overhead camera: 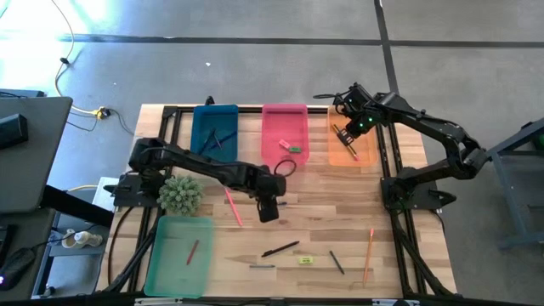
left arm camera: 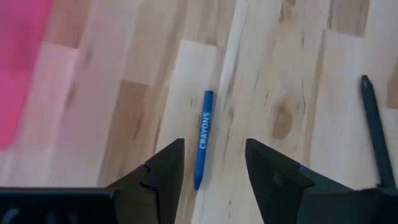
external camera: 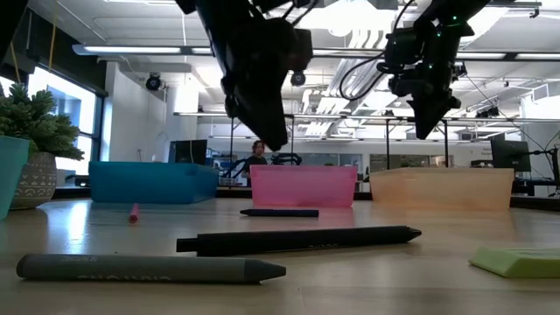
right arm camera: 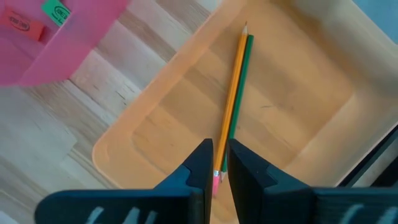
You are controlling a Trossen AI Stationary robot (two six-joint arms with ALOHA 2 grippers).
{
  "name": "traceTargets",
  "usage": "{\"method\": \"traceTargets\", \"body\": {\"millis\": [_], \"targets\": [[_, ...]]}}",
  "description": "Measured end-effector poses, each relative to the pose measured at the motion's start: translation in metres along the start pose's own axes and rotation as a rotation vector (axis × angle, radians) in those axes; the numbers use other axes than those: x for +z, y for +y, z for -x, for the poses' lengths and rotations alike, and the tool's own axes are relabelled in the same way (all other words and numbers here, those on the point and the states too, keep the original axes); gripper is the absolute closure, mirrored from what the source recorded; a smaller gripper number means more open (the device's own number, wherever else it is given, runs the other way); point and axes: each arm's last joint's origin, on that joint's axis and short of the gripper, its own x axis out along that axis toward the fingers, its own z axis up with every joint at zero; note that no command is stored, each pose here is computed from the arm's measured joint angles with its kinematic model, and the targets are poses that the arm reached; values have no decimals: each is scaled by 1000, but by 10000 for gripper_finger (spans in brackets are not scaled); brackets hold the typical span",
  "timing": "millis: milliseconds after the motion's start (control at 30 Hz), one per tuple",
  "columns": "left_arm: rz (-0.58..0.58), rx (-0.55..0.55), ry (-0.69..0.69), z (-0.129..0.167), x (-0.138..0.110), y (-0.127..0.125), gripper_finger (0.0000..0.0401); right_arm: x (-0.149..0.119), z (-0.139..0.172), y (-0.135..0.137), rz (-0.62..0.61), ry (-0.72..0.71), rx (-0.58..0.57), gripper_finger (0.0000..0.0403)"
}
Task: Sort crayons/erasers/pens/pencils in bins
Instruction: Put the blue crayon into the green bin
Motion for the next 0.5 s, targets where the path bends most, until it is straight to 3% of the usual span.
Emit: {"method": "traceTargets", "body": {"millis": [233, 500], "targets": [[-61, 12, 72, -28, -7, -2, 227, 0, 0, 0, 0, -4, 0, 366], [-56, 30, 126, -49, -13, -1, 235, 0, 0, 0, -3, -4, 0, 366]]}}
